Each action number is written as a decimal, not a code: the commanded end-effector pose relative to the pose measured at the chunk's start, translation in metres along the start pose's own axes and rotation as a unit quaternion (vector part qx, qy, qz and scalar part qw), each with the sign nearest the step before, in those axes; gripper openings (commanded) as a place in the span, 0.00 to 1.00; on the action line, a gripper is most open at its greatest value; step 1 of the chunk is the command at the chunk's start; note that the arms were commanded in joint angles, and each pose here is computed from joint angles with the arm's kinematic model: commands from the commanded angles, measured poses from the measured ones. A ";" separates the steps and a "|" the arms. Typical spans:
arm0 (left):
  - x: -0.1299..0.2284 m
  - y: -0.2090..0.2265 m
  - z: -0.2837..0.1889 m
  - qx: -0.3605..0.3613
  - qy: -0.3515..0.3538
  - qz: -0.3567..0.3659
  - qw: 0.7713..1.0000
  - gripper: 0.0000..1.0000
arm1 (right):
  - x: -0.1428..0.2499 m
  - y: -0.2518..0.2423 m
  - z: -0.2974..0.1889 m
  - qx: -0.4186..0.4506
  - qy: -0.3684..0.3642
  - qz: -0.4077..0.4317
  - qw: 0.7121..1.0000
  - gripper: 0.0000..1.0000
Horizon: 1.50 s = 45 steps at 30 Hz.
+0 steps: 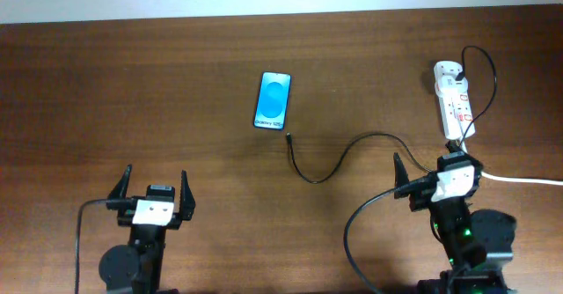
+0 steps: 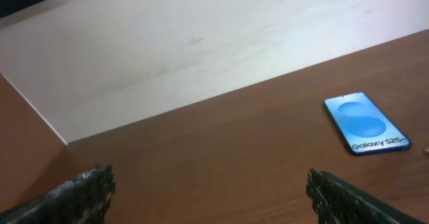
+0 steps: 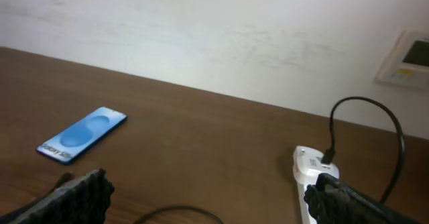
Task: Plug charger to phone and switch on socket
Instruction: 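Move the left gripper forward over the blue phone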
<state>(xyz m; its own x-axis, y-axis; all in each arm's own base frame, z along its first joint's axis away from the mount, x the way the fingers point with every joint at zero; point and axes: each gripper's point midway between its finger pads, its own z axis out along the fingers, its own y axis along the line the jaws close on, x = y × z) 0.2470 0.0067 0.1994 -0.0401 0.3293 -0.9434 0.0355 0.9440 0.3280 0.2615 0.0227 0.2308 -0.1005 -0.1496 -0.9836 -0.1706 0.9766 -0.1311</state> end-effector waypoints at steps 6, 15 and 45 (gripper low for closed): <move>-0.031 0.004 0.010 0.030 0.009 -0.012 0.999 0.99 | -0.035 -0.001 0.004 -0.017 0.005 0.006 1.000 0.98; -0.049 0.001 0.025 0.069 0.019 -0.018 0.997 0.99 | -0.037 -0.002 0.003 -0.016 0.003 0.006 1.000 0.98; -0.061 -0.014 0.062 0.158 0.050 -0.038 0.985 0.99 | -0.053 0.003 0.008 -0.044 0.021 0.011 0.999 0.98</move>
<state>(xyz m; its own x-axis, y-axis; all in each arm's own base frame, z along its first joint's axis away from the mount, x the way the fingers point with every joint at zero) 0.3063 -0.0241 0.2341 -0.1761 0.2872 -0.9416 0.3125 0.9233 0.2232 0.2706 0.0342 0.2662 -0.1518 -0.1445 -0.9778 -0.2463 0.9636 -0.1042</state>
